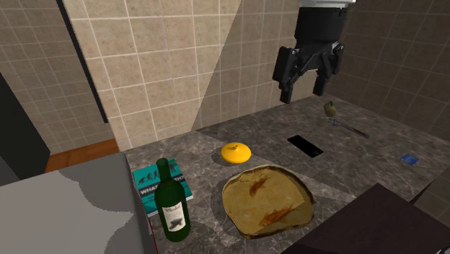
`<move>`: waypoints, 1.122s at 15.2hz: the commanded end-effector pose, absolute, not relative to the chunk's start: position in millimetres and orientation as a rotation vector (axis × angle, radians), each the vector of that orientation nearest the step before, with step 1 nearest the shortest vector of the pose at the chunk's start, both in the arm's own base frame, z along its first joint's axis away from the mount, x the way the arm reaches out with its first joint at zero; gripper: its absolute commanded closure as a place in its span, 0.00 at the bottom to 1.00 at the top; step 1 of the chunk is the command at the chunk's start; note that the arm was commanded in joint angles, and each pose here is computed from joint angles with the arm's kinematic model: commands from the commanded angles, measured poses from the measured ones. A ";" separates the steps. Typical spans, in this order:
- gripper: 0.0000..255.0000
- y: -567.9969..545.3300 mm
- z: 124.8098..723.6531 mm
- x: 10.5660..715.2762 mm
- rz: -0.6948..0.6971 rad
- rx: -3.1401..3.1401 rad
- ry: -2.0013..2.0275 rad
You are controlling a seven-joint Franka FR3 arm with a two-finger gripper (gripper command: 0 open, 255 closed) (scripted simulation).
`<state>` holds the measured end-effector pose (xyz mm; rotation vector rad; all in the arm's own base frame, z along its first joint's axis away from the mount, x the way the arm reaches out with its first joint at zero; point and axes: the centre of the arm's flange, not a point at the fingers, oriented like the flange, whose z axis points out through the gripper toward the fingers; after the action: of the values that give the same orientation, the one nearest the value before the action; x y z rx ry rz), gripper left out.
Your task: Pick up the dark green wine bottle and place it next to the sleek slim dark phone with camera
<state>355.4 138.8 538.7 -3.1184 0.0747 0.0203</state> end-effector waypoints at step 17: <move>0.00 324.5 425.9 448.0 -0.071 -3.132 0.077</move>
<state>445.7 313.2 434.0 -3.1321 0.0757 -0.0653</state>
